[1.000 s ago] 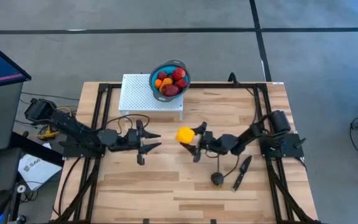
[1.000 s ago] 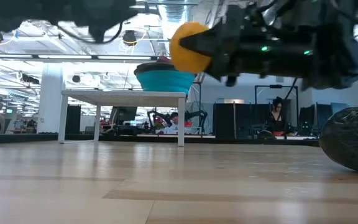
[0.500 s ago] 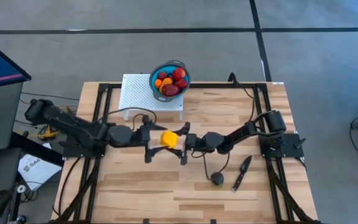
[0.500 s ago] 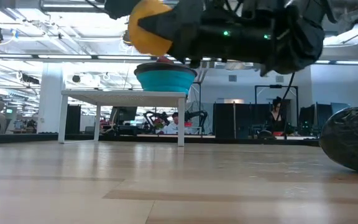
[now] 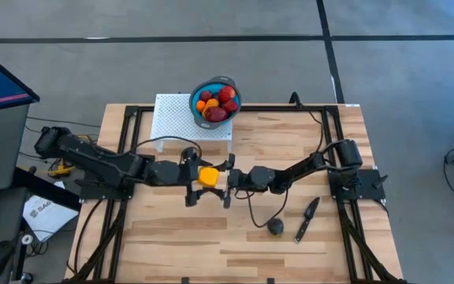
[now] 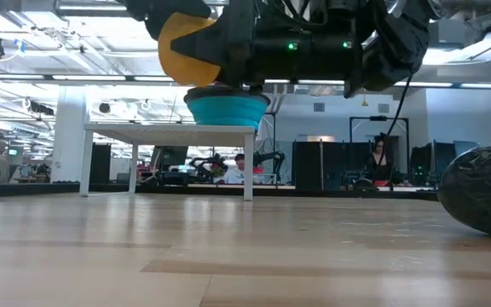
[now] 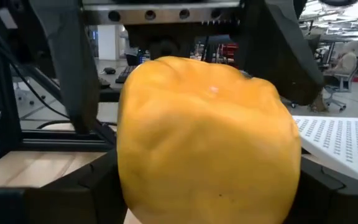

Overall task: Pick & Place Fruit
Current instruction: Put the yellow bell pepper into the blue strainer bowl

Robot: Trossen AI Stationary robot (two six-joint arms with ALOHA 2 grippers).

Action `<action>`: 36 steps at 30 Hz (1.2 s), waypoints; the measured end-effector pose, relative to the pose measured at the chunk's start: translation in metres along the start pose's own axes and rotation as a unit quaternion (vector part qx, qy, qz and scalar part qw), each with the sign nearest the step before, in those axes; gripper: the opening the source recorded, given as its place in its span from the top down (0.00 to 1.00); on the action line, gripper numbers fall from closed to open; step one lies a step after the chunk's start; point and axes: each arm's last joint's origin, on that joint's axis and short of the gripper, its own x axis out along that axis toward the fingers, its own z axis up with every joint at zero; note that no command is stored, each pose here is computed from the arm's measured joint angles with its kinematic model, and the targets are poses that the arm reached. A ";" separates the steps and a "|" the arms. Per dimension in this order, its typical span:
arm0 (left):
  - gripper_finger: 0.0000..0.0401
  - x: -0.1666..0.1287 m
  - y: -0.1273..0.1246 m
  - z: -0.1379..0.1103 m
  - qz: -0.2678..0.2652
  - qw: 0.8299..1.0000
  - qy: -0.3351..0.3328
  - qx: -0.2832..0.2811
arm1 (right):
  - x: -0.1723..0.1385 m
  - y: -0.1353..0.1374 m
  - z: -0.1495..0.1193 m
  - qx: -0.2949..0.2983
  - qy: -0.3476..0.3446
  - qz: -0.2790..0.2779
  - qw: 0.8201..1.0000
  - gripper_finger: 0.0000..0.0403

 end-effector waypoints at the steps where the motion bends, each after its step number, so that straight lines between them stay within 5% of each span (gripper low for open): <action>1: 0.07 -0.001 0.000 0.002 -0.003 1.000 0.011 0.002 | 0.000 -0.001 0.000 0.002 0.000 -0.001 1.000 0.26; 14: 0.05 0.002 0.016 0.004 -0.036 0.996 0.065 0.052 | 0.000 0.000 0.000 0.004 -0.002 0.002 1.000 0.26; 29: 0.29 0.004 0.021 0.003 -0.070 0.994 0.066 0.057 | -0.001 0.003 0.000 0.005 0.000 0.006 1.000 0.26; 36: 0.29 0.004 0.021 0.006 -0.074 0.994 0.054 0.054 | 0.000 -0.003 -0.016 -0.019 0.073 0.006 0.997 0.07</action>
